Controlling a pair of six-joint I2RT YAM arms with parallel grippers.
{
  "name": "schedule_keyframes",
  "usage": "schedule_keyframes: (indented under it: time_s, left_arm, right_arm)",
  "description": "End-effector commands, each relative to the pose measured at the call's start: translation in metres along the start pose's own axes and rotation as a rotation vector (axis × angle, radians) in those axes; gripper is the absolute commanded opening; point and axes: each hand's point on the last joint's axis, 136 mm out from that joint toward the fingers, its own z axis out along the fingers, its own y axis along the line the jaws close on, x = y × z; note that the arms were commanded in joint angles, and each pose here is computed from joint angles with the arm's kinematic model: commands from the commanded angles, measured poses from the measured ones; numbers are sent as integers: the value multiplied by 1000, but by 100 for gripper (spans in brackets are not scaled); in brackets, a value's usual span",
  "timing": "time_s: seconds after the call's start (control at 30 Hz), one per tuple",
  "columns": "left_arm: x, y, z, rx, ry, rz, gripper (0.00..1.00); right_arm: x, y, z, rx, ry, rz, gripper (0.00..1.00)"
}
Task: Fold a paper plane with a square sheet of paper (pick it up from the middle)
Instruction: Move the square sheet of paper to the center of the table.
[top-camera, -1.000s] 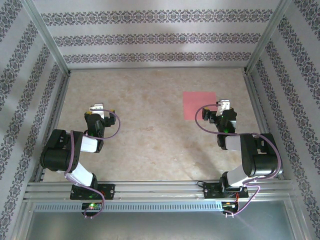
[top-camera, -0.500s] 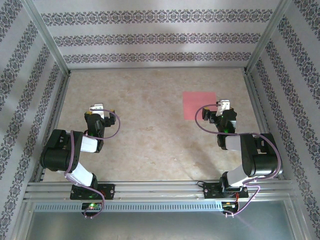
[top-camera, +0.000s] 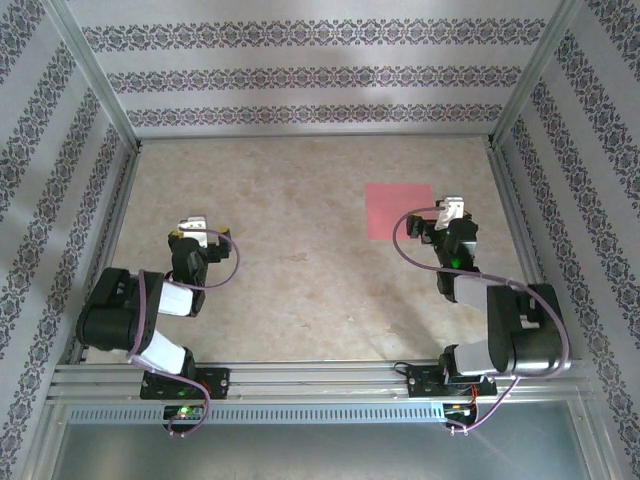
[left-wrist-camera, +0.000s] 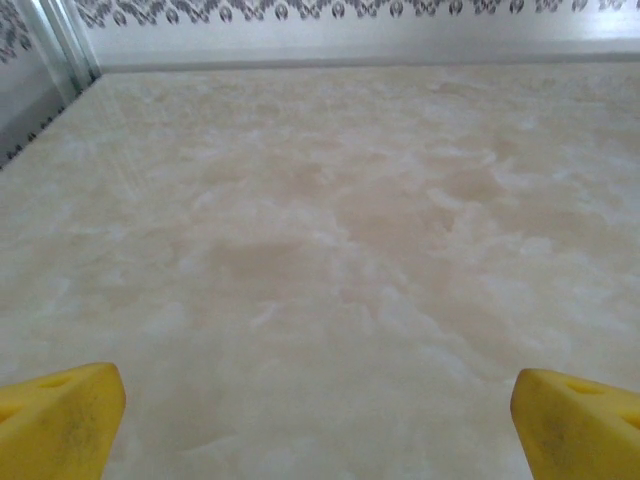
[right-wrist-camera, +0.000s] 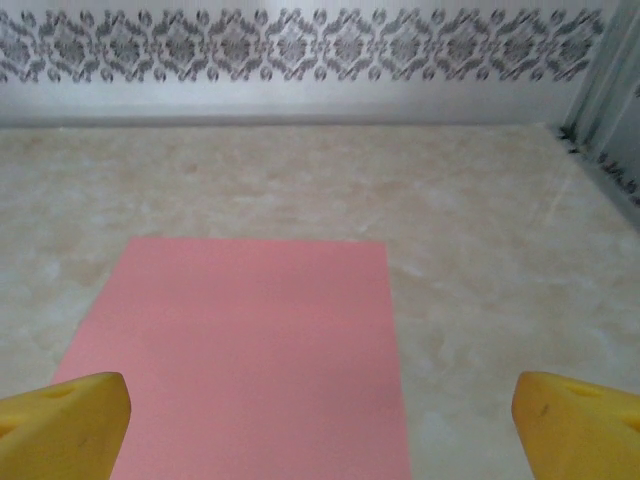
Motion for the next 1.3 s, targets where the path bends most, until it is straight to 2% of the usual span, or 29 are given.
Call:
schedule_keyframes:
  time_s: [0.0,0.07,0.13,0.2,0.27,0.33,0.53,0.8,0.93,1.1,1.27]
  left_arm:
    - [-43,17,-11,-70,-89,-39,99]
    - [-56,25,-16,-110,-48,-96,99]
    - [-63,30,-21,-144,6,-190,99]
    - [-67,28,-24,-135,60,-282,99]
    - [-69,14,-24,-66,112,-332,99]
    - [-69,-2,-24,18,155,-367,99]
    - [-71,-37,-23,211,192,-477,99]
    - [-67,-55,-10,287,258,-526,99]
    - [-70,-59,-6,310,243,-526,100]
    - [-67,-51,-2,256,241,-559,100]
    - [-60,-46,1,203,294,-556,99]
  right_arm:
    - [-21,-7,-10,81,19,61,98]
    - [-31,-11,-17,112,69,170,98]
    - [-38,5,-21,35,148,191,98]
    - [-44,13,-21,-7,162,265,98]
    - [-47,21,-20,-42,191,350,98]
    - [-46,31,-16,-87,272,413,98]
    - [-24,60,11,-201,462,575,98]
    - [22,60,65,-106,647,694,98]
    - [38,60,89,-73,702,717,98]
    - [56,56,103,-16,758,715,98]
    - [71,58,105,24,809,719,98]
